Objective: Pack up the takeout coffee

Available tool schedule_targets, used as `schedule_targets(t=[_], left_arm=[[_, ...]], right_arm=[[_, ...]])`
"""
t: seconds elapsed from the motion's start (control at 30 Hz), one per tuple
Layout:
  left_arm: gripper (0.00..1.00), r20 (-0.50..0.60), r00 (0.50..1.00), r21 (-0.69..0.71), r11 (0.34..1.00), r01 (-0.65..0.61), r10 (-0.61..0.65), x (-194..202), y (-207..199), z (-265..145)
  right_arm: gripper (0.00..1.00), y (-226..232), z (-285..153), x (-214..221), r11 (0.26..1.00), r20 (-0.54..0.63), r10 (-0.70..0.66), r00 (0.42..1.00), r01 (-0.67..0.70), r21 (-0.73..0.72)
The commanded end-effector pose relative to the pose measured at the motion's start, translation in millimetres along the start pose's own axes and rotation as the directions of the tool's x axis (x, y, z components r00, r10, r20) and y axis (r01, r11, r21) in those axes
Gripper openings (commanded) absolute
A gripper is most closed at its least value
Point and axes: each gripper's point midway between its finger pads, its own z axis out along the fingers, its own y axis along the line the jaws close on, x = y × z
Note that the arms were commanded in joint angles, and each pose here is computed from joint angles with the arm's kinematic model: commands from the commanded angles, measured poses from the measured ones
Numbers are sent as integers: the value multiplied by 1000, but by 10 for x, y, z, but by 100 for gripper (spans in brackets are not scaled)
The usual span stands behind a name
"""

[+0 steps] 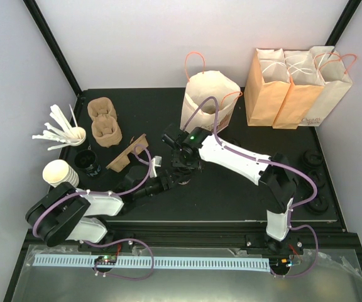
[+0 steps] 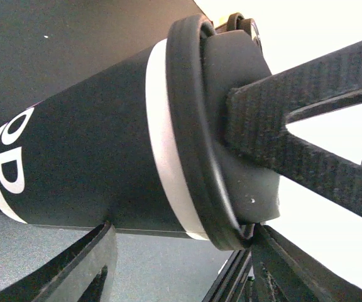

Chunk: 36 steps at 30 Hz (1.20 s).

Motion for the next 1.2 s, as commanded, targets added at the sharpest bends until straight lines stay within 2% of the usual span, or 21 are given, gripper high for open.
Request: schedule_targets(t=[0.0,0.37,0.6,1.17], left_arm=[[57,41,999,-65,998,25,-23,-72,178,-49],[48,33,992,-185,975,125,-121,98,590,-112],[45,-14,985,-226,960,163,-171,230,759,-44],[44,-12,967,-299,923,241,-256,391,1079,-74]], right_arm=[[67,-147,271,387,993,-136,-33,990,48,107],[67,-137,338,514,987,-136,-54,989,73,141],[67,-212,427,572,985,-140,-48,989,70,157],[67,-448,624,724,966,-164,-81,983,117,229]])
